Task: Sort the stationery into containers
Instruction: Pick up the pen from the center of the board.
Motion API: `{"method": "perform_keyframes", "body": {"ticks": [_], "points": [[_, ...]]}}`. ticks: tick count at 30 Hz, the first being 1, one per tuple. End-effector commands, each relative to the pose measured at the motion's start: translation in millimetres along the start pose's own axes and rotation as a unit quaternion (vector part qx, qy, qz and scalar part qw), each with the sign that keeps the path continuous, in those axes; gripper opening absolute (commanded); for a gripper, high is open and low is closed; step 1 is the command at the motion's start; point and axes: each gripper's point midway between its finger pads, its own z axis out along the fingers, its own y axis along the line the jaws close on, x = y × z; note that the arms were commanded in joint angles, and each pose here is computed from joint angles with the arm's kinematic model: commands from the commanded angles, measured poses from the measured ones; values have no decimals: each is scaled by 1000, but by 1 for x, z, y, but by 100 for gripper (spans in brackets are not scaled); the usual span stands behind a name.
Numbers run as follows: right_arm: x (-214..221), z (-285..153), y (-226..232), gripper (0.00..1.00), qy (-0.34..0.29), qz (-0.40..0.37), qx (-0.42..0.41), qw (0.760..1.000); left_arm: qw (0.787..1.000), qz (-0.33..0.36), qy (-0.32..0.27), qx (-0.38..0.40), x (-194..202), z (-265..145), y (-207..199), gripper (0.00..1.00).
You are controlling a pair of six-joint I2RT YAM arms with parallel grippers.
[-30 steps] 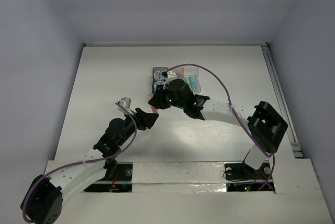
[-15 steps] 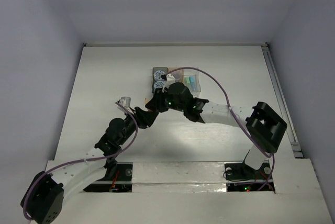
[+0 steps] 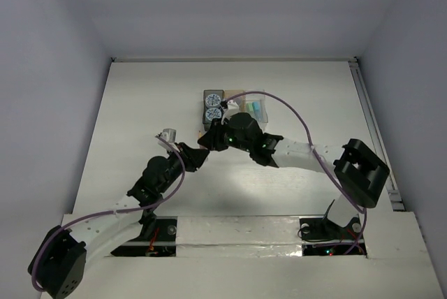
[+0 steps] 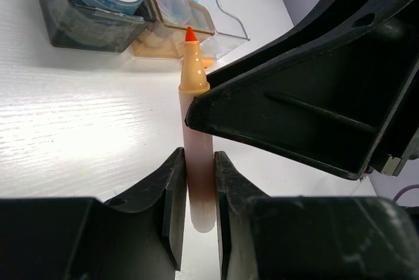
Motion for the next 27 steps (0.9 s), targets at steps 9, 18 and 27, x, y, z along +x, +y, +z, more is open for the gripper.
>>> {"method": "perform_keyframes", "body": {"ticks": [9,18,27], "points": [[-42,-54,2,73,-63,-24,-2,998,998,43,-14,48,-15,-8,-24,0],[-25,-87,-135,3,-53,-4,235,970,996,58,-6,62,-10,-13,-26,0],[-1,-78,-215,68,-7,0,352,936,994,75,-9,75,-8,-19,-27,0]]}}
